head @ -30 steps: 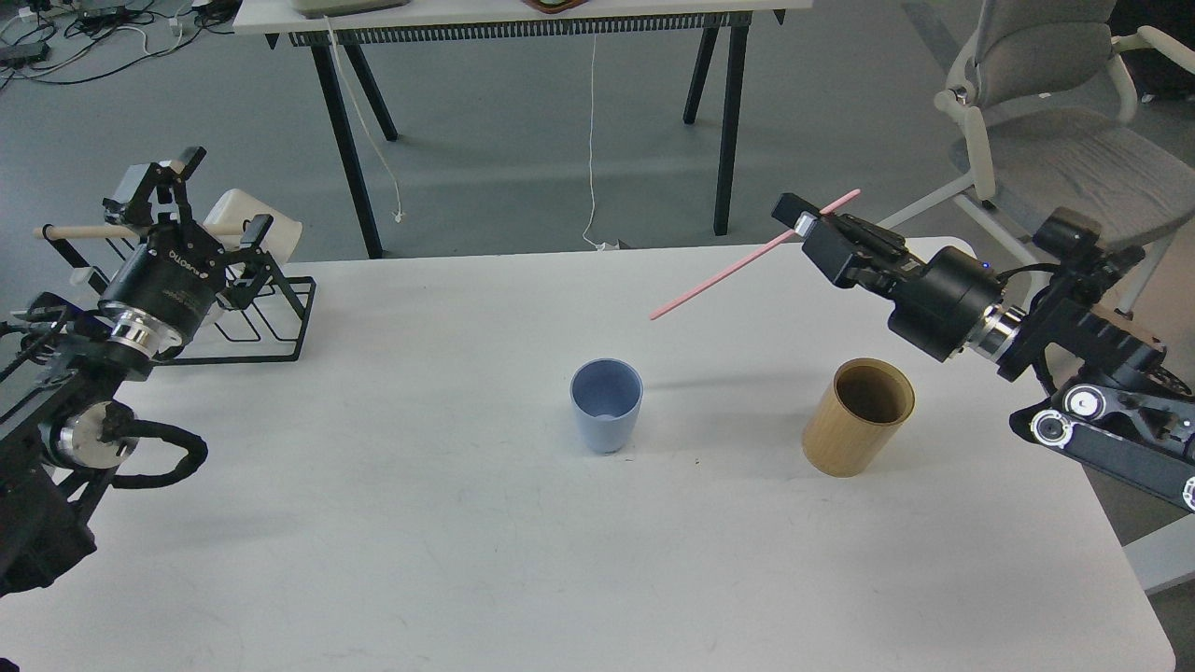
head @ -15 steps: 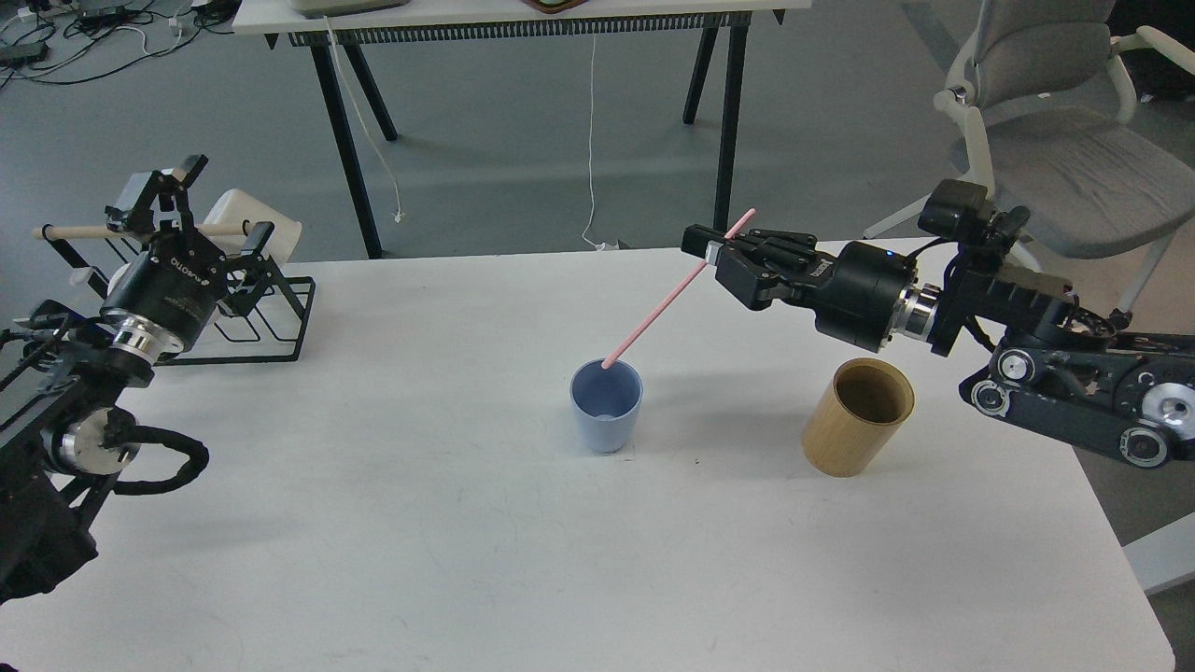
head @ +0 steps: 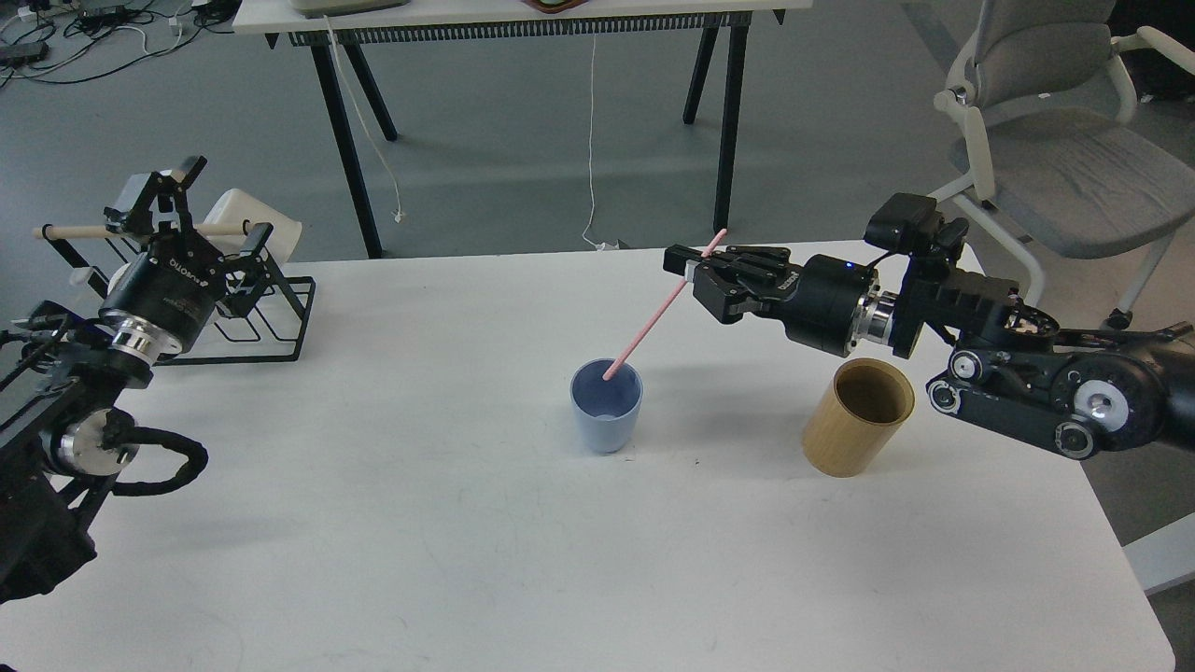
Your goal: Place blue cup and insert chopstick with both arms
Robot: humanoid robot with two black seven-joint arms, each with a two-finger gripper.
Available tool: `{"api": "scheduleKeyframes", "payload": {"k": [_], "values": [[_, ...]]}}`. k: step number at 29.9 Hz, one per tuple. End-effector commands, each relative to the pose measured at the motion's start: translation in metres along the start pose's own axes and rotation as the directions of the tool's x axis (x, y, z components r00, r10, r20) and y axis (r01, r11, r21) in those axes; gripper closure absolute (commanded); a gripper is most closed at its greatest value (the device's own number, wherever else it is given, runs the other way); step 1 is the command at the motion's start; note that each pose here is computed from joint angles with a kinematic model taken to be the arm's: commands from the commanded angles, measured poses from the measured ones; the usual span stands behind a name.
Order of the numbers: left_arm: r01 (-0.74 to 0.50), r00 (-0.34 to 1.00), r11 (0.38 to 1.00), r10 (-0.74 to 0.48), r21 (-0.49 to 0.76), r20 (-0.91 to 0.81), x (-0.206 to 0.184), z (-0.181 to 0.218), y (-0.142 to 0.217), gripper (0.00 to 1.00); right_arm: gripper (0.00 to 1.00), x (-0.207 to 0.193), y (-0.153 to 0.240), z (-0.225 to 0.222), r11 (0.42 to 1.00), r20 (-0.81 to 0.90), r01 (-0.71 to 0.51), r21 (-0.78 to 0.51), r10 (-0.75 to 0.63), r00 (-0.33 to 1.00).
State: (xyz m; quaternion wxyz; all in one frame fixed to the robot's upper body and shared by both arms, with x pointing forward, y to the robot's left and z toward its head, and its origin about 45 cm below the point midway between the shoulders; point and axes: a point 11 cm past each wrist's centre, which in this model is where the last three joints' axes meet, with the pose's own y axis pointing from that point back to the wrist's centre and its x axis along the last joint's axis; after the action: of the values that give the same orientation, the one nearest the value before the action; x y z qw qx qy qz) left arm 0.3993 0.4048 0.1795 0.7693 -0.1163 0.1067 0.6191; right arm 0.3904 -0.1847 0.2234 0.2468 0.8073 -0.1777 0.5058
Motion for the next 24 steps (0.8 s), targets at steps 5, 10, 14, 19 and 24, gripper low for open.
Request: {"api": "scheduleKeyframes", "payload": {"k": [5,10,14,19,24], "values": [[0.006,1.000,1.000,-0.006,0.001,-0.008,-0.004,-0.003,-0.002,0.01,0.90,-0.016,-0.016,-0.006,0.999,-0.003,0.038,0.019,-0.038,0.999],[0.007,1.000,1.000,-0.007,0.001,-0.011,-0.005,-0.004,-0.002,0.01,0.67,-0.018,-0.023,-0.013,0.999,0.001,0.038,0.039,-0.038,0.999],[0.008,1.000,1.000,-0.008,0.002,-0.010,-0.005,-0.004,-0.002,0.01,0.31,-0.015,-0.024,-0.015,0.999,0.013,0.026,0.043,-0.026,1.000],[0.008,1.000,1.000,-0.008,0.002,-0.010,-0.005,-0.004,-0.002,0.01,0.04,-0.007,-0.025,-0.022,0.998,0.033,-0.012,0.061,0.010,0.999],[0.015,1.000,1.000,-0.015,-0.003,-0.013,-0.008,-0.003,-0.005,0.01,0.03,0.048,-0.018,-0.027,0.976,0.175,-0.212,0.043,0.202,0.964]]}}
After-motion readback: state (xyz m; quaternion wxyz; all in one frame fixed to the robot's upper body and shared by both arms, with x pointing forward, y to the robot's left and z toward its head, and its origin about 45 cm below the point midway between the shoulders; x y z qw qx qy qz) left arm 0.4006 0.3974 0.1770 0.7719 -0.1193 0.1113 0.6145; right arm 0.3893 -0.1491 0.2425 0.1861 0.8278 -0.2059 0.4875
